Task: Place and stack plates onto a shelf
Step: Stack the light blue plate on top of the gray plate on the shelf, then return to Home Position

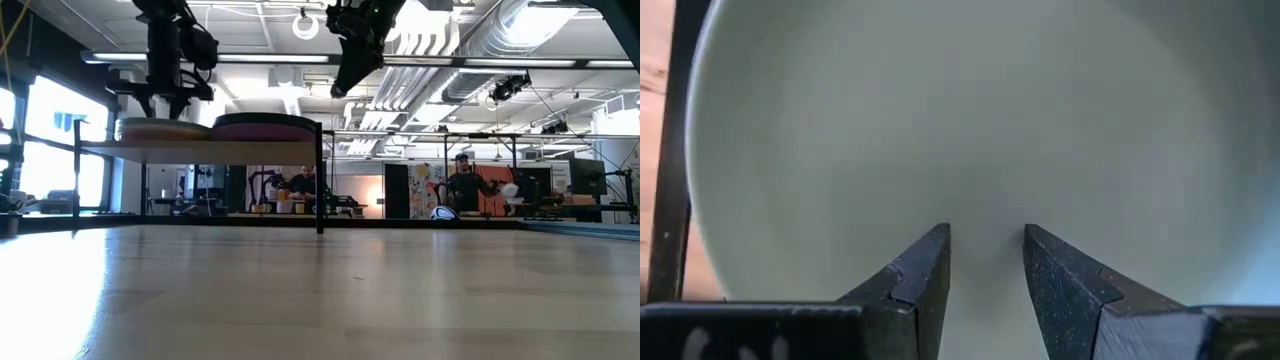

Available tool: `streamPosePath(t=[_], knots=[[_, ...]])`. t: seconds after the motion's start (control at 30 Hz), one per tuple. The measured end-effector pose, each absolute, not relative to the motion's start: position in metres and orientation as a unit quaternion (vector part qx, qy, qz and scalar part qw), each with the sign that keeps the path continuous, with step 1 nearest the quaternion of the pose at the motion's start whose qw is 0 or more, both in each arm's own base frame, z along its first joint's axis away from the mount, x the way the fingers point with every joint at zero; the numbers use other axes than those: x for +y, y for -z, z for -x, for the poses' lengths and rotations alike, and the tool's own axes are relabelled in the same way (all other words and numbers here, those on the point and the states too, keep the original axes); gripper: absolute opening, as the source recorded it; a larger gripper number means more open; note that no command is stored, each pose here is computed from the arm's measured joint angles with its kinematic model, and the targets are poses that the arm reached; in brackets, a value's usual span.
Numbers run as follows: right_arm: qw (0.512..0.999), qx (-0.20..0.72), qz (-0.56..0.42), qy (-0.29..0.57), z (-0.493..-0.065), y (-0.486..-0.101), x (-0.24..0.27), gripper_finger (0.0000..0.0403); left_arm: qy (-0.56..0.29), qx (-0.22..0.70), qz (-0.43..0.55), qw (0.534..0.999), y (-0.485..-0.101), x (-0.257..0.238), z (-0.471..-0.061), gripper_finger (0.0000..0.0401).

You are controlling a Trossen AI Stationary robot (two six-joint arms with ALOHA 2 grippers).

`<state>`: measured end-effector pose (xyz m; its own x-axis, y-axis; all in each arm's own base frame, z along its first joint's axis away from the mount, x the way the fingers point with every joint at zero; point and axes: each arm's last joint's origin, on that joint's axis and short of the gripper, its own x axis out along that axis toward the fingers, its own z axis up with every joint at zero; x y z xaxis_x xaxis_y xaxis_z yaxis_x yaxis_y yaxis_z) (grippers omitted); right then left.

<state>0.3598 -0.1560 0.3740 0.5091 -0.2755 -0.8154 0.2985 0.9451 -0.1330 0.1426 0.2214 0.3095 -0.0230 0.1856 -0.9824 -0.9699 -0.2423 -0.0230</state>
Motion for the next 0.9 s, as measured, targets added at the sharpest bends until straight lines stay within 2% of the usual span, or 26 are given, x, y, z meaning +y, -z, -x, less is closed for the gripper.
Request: streamPosePath(t=[0.27,0.43,0.63,0.9], knots=[[0.868,0.468,-0.012,0.165,-0.36,-0.374,-0.156,0.0152,-0.594,0.391,0.508,0.486,-0.31,0.22,-0.142,0.0117],[0.868,0.468,-0.013,0.165,-0.36,-0.374,-0.156,0.0152,-0.58,0.377,0.505,0.516,-0.324,0.207,-0.14,0.0117],[0.868,0.47,-0.017,0.16,-0.359,-0.374,-0.156,0.0152,-0.553,0.365,0.465,0.586,-0.35,0.178,-0.134,0.0117],[0.87,0.471,-0.113,0.087,-0.357,-0.365,-0.151,0.0152,-0.501,0.355,0.36,0.703,-0.373,0.12,-0.127,0.0117]])
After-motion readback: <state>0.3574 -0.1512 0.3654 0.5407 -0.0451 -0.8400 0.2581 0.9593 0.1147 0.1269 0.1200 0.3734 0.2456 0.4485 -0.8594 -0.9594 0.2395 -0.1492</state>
